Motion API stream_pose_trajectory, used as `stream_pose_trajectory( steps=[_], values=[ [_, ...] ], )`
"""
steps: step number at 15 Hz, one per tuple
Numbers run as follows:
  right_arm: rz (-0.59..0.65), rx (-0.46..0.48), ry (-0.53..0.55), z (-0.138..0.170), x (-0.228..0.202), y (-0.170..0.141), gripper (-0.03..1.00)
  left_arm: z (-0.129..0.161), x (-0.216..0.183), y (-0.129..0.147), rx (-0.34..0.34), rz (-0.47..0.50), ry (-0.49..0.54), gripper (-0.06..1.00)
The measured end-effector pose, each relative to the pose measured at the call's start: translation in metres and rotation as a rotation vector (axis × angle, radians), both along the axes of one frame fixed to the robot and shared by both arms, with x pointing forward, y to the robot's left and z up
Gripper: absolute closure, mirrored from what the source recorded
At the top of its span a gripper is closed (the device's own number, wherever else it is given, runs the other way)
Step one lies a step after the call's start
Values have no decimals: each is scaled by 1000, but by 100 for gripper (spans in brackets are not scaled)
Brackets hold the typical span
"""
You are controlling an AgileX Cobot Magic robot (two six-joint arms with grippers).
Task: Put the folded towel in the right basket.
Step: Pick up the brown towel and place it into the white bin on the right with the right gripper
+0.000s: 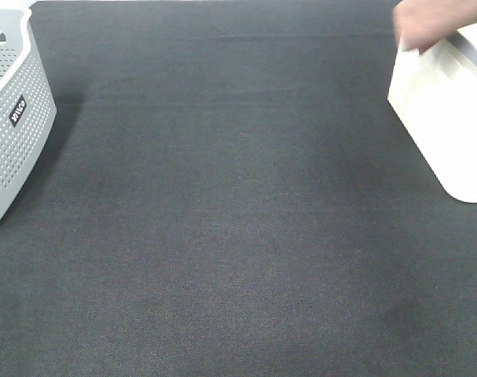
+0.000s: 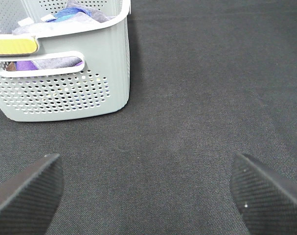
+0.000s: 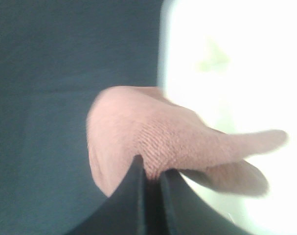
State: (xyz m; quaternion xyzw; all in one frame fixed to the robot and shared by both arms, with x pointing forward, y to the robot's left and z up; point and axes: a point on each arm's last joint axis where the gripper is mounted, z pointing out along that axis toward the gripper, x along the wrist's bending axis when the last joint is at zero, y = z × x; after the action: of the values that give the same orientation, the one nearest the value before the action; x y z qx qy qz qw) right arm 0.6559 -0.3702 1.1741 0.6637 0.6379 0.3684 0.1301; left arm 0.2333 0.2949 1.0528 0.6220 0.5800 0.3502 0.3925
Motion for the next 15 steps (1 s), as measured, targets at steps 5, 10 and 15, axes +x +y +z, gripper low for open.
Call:
stream_pose_trajectory(
  steps=[5, 10, 15],
  values=[
    [-118, -62, 41, -14, -3, -48, 96, 0, 0, 0, 0, 0, 0, 7],
    [-165, 5, 179, -68, 23, -59, 79, 0, 0, 0, 0, 0, 0, 7],
    [-221, 8, 236, -82, 27, -64, 24, 0, 0, 0, 0, 0, 0, 7]
  ],
)
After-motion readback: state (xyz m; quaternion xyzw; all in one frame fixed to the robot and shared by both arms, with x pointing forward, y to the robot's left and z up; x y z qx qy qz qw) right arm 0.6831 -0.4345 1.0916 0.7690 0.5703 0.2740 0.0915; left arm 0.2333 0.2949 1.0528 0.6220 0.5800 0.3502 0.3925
